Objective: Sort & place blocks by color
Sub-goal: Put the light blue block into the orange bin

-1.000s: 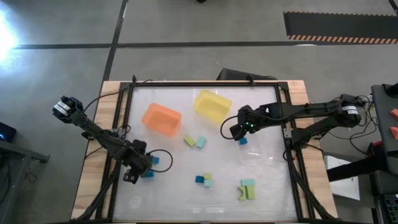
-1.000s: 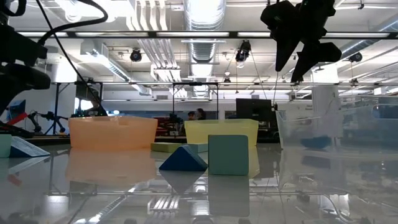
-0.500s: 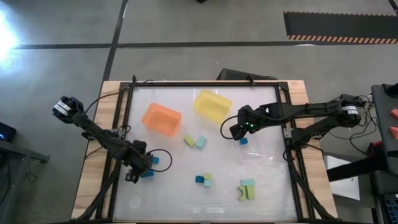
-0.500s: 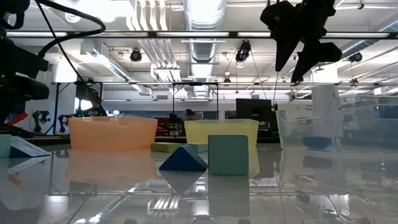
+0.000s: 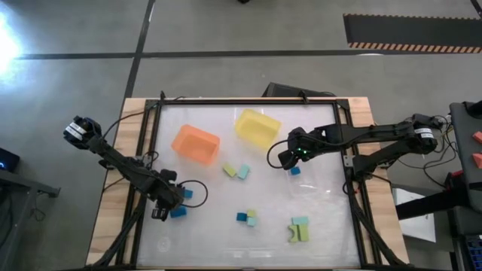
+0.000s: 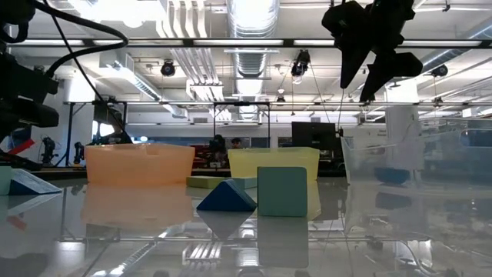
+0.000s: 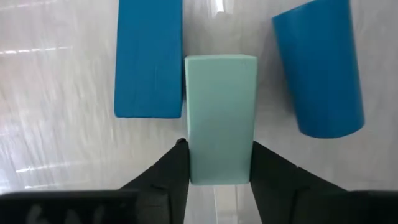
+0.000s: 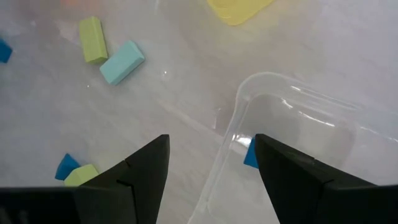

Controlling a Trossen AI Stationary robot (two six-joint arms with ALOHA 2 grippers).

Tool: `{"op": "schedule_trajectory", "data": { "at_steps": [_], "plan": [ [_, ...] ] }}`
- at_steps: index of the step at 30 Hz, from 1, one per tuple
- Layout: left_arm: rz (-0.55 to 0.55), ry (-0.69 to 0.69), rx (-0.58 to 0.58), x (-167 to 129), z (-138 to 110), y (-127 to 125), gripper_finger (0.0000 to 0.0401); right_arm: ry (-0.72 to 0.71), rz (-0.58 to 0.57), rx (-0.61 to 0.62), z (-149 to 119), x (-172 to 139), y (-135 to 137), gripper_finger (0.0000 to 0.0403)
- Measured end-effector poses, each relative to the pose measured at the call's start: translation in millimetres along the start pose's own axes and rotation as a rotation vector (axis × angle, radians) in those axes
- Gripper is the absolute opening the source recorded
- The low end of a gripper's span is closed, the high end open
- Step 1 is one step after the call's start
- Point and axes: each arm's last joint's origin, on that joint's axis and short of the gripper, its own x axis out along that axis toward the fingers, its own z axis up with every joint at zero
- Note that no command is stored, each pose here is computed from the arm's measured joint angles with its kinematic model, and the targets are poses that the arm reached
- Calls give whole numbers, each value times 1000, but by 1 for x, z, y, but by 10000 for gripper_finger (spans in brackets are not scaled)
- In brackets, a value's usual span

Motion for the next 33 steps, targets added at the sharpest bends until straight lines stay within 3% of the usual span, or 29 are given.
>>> {"op": "schedule_trajectory", "data": {
  "at_steps": [11,22,27,33],
  "plan": [
    [15,26,0,-9,-1,0,128,0,0,-1,0,0,0,226],
    [-36,-72,-27,-98,20,-8,130,2,1,2,0,0,0,226],
    [-33,-108,-206,-131,35,11,131,2,1,7,0,0,0,226],
    [-14,-206,-416,-148,52,58,131,2,1,7,0,0,0,226]
  ]
}}
